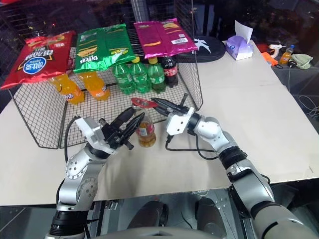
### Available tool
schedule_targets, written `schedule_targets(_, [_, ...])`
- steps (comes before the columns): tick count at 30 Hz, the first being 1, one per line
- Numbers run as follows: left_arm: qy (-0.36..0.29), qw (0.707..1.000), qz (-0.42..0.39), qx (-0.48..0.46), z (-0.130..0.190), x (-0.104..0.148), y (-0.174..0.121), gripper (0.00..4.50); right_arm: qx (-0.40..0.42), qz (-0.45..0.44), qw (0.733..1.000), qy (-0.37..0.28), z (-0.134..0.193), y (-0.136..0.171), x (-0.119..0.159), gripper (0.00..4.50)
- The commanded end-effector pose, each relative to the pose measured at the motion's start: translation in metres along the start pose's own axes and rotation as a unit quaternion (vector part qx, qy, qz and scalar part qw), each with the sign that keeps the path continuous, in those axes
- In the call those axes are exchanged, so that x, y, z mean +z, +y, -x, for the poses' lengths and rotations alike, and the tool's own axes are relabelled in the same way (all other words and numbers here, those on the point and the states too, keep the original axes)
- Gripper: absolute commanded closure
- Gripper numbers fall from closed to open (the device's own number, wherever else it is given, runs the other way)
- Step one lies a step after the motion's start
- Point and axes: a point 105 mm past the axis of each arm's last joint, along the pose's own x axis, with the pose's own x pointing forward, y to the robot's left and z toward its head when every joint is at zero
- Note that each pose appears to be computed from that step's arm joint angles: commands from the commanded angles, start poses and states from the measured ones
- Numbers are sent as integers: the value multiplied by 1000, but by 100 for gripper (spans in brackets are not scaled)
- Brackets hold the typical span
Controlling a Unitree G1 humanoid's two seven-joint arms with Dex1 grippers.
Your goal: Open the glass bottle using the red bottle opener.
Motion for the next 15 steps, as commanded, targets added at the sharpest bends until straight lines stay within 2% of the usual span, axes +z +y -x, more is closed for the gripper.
schedule_targets(1, [22,1000,-4,6,1,-9,3,345,91,45,994,-29,-5,36,9,450])
schedule_targets(8, [25,1000,-2,4,1,-10,3,345,61,115,991,-39,-13,13,9,450])
schedule_targets(15, [28,1000,-1,2,2,-11,2,345,62,180,980,-59,-14,9,13,450])
